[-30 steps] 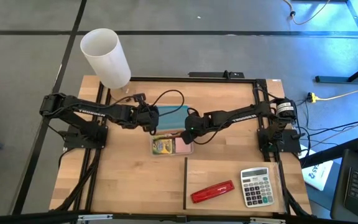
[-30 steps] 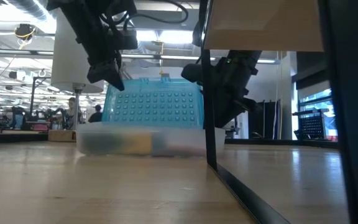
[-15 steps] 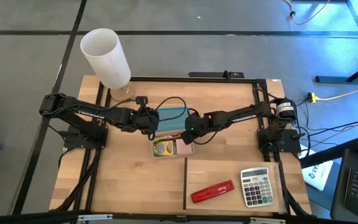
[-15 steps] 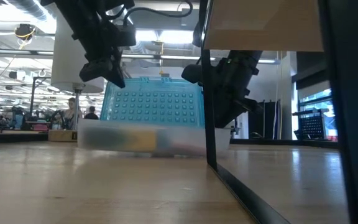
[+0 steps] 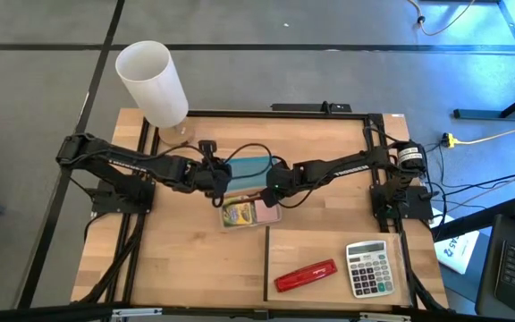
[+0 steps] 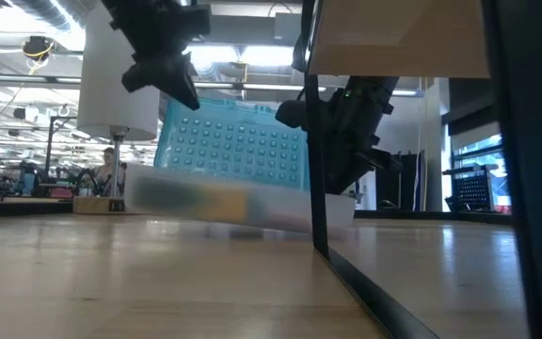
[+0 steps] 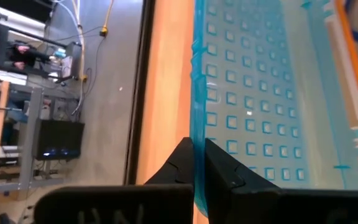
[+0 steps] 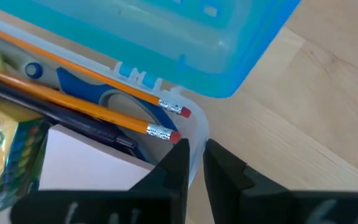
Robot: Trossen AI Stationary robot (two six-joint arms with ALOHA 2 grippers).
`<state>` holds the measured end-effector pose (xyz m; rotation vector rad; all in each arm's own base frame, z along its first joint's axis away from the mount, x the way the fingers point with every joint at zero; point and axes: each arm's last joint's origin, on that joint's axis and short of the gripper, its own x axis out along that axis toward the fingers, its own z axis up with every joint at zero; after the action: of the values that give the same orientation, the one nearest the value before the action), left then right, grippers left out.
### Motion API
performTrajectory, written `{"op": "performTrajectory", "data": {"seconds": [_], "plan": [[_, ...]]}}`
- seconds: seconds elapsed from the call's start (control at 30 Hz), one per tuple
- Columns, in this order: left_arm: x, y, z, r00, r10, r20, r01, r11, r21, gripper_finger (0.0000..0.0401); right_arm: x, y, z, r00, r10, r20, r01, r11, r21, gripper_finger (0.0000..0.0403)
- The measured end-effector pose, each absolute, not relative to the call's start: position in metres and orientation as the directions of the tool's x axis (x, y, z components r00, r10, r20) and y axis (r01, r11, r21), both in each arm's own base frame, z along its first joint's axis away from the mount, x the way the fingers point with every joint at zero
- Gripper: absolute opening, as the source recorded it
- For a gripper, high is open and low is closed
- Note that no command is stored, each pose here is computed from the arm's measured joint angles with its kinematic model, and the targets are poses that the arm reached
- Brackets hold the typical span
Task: Pack school essentials
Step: Close the blue supply box
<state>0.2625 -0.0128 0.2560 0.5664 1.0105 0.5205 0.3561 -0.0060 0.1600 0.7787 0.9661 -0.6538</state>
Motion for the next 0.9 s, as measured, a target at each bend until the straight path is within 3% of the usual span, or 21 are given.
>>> {"op": "performTrajectory", "data": {"seconds": [0.53,0.9], "plan": [[0.2581,-0.0223,0.2483,0.440,0.572,-0.692,-0.176,0.811,0.558,0.0003,0.3557,-0.0060,0.1593,0.418,-0.142,-0.898,0.780,0.563,0.274,0.0045],[0.2591,-0.0229,0.2479,0.449,0.552,-0.702,-0.210,0.829,0.517,0.0067,0.3593,-0.0073,0.1629,0.449,-0.169,-0.877,0.769,0.572,0.283,0.0045]]}}
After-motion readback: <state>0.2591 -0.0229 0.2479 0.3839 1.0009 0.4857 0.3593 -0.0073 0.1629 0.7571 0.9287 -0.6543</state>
